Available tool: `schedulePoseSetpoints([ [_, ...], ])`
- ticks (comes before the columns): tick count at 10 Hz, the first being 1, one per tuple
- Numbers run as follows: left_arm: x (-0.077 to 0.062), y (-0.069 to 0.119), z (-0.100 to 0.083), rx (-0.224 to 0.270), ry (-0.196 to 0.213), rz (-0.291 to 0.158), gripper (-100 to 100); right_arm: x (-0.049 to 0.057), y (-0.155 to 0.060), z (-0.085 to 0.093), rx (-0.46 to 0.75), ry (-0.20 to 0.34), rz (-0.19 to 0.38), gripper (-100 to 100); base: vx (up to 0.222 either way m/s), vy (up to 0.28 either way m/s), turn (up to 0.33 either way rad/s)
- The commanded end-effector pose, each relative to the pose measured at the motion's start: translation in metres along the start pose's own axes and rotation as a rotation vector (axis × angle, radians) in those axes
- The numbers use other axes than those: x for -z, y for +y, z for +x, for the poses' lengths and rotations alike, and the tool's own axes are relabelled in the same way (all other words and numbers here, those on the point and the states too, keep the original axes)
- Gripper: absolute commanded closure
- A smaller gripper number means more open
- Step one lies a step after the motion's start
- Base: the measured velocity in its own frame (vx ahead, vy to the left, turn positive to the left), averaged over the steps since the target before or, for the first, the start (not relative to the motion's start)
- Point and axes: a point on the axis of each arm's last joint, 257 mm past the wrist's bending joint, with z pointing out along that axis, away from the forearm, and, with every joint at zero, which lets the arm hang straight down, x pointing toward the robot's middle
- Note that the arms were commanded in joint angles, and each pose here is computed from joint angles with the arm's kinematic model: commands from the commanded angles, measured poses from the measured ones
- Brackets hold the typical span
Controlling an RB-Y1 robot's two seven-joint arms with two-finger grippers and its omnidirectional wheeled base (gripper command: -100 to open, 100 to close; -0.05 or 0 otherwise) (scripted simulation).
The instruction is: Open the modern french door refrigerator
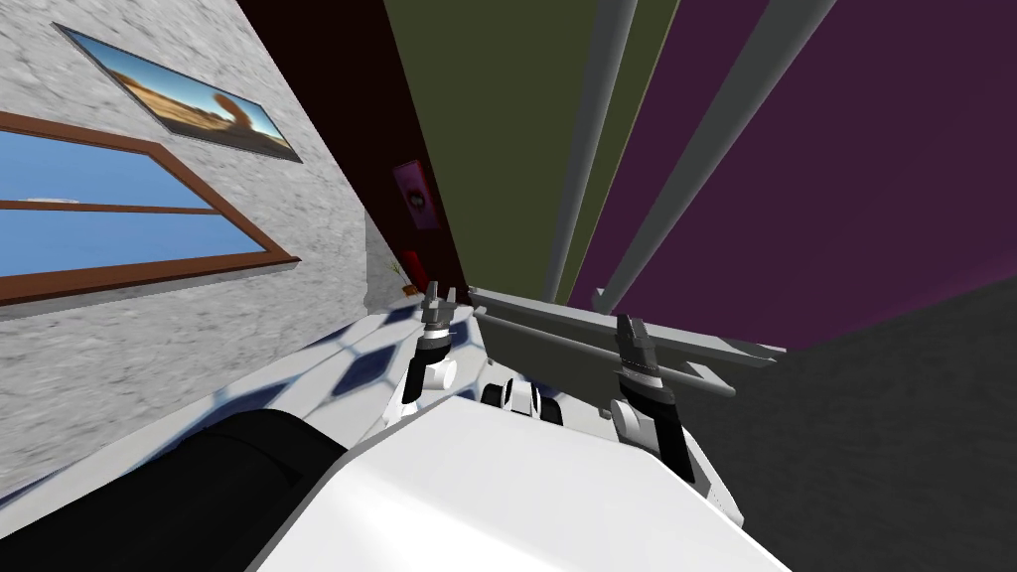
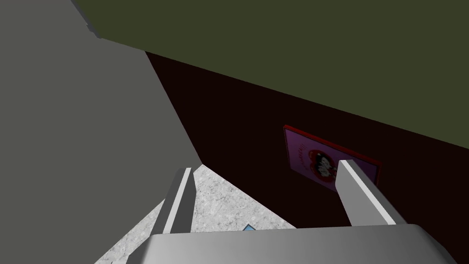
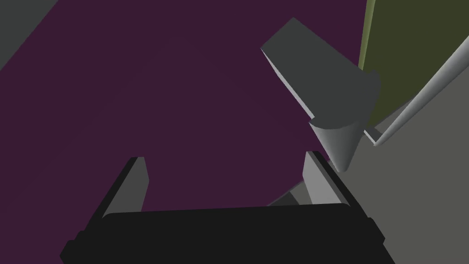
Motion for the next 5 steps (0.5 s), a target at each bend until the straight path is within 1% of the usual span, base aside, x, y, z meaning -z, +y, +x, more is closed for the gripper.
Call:
schedulePoseSetpoints([
  [1,0.0000,0.0000,0.0000,0.000,0.000,0.000,0,0.0014,-0.0061,0.0044,0.081,0.003,0.000,-100,0.028,0.099,-0.072],
  [2,0.0000,0.0000,0.0000,0.000,0.000,0.000,0,0.0014,-0.0061,0.0044,0.101,0.003,0.000,-100,0.006,0.037,-0.020],
  [3,0.0000,0.0000,0.0000,0.000,0.000,0.000,0,0.0030,-0.0123,0.0088,0.138,0.006,0.001,-100,0.020,0.096,-0.048],
  [4,0.0000,0.0001,0.0000,0.000,0.000,0.000,0,0.0030,-0.0123,0.0088,0.165,0.006,0.001,-100,0.021,0.096,-0.057],
  [5,0.0000,0.0000,0.0000,0.000,0.000,0.000,0,0.0030,-0.0123,0.0088,0.190,0.006,0.001,-100,0.001,0.035,-0.014],
])
